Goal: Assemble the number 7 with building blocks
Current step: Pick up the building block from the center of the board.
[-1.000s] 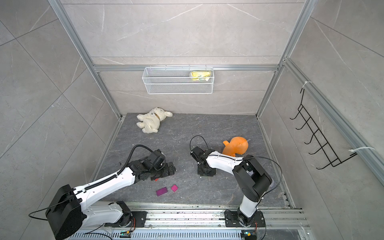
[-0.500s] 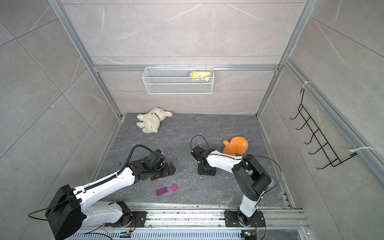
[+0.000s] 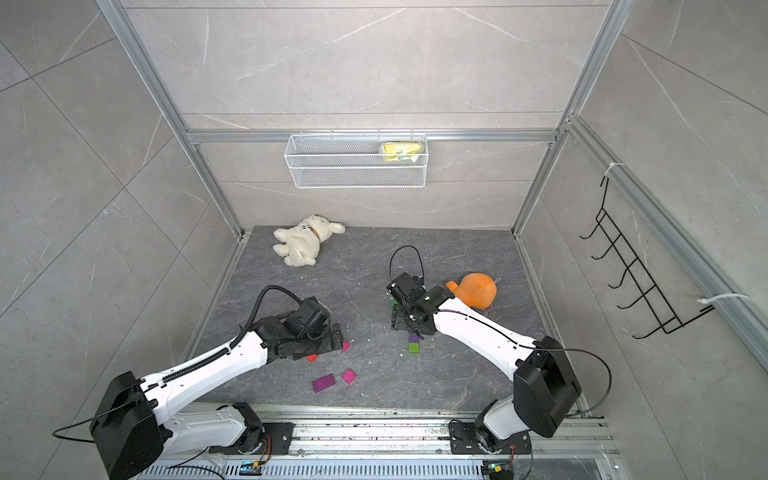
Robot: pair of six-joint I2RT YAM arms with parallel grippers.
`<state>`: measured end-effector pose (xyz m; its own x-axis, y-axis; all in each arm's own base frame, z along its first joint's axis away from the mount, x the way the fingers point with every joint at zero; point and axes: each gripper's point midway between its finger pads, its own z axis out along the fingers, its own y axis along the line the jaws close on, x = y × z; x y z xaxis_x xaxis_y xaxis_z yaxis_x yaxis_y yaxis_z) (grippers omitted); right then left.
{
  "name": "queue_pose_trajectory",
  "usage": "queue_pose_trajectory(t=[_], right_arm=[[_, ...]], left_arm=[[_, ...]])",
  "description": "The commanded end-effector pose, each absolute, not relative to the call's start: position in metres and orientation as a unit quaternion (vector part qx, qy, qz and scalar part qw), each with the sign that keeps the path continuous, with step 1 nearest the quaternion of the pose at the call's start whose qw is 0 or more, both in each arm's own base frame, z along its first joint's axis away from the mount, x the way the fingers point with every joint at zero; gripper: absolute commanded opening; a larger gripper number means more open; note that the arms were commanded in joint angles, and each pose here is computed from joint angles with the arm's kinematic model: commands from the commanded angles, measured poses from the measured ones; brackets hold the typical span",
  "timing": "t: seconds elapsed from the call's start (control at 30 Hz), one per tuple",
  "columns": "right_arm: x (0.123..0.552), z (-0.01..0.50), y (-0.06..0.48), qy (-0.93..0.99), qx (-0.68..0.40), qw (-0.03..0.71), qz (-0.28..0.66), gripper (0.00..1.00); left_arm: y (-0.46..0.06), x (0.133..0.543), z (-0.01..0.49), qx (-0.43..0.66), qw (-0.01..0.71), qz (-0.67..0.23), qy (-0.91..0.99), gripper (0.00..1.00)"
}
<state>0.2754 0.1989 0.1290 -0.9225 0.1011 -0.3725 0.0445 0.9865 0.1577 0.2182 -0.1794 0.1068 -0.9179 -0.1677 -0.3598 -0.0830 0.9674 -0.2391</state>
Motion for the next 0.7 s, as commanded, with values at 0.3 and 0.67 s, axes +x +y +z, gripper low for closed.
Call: queue_pose_trajectory(t=[0.3,0.67], right_arm=[[0.263,0.127,0.218,0.974,-0.030,0.201,0.104,0.71],[0.248,0.107,0.285,0.969,-0.098,0.184,0.132,0.69]], left_arm=[[-0.111,0.220,0.120,-0.119,0.157,-0.019,0.980,1.00],[-0.101,0.221,0.097,-0.161,0.077,-0.050,0.983,0.97]])
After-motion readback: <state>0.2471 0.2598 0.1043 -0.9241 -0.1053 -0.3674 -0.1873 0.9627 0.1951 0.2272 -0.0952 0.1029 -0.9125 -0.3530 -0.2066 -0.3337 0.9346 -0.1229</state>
